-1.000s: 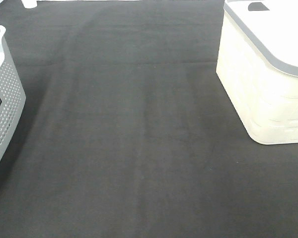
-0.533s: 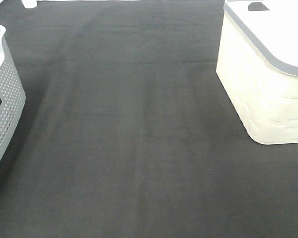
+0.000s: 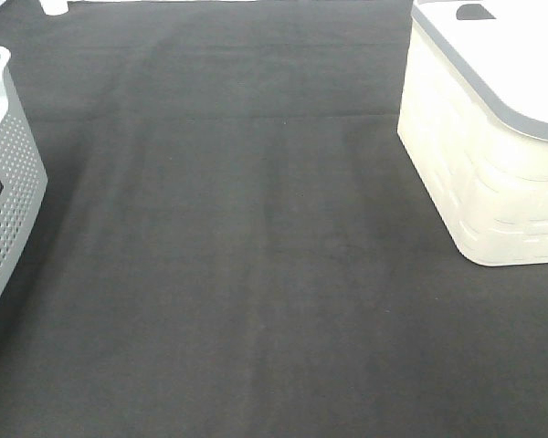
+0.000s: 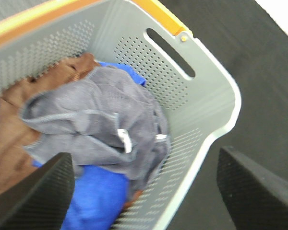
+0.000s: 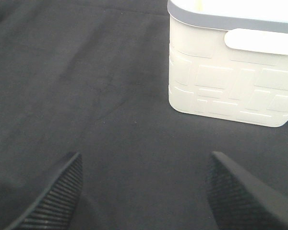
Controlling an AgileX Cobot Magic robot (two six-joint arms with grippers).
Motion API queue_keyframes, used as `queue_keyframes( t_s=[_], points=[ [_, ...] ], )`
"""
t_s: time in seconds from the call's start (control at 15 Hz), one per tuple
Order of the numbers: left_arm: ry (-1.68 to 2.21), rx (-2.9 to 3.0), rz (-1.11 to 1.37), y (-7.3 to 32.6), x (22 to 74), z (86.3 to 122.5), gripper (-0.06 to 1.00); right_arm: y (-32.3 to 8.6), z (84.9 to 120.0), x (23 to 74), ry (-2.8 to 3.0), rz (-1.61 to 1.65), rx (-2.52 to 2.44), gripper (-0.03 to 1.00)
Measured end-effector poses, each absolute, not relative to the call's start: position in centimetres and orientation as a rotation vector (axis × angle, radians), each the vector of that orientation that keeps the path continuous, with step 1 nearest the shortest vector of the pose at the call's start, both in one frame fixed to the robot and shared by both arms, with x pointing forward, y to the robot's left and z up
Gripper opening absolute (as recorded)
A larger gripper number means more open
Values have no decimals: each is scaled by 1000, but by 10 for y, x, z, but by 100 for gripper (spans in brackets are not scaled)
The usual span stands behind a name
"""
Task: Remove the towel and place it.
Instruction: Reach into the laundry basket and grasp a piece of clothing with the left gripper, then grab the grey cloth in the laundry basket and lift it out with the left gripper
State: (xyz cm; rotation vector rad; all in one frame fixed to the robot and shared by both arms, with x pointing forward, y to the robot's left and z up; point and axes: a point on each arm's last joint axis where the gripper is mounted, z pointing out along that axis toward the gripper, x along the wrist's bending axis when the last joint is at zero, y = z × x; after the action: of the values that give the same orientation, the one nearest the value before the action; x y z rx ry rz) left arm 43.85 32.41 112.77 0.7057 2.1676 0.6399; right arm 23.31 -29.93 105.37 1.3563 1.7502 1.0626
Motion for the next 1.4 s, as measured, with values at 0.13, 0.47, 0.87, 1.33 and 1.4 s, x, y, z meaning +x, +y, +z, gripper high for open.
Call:
queue_keyframes(
  t_s=[0.13, 0.47, 0.87, 1.33, 1.4],
  points=[
    [2209, 598, 573, 324, 461, 1114, 76, -299, 1054, 233, 1750, 1063, 1356, 71],
    [2384, 389, 525, 331, 504, 1068, 76, -299, 1054, 233, 1750, 1063, 1356, 71],
    [2484, 305, 480, 332, 542, 1022, 76, -299, 1054, 233, 1750, 1063, 1356, 71],
    [2540, 306, 491, 340, 568, 998, 76, -299, 1054, 233, 1750, 1063, 1356, 71],
    [2553, 314, 488, 340, 570, 992, 76, -299, 1054, 233, 1750, 1063, 1356, 71]
  ],
)
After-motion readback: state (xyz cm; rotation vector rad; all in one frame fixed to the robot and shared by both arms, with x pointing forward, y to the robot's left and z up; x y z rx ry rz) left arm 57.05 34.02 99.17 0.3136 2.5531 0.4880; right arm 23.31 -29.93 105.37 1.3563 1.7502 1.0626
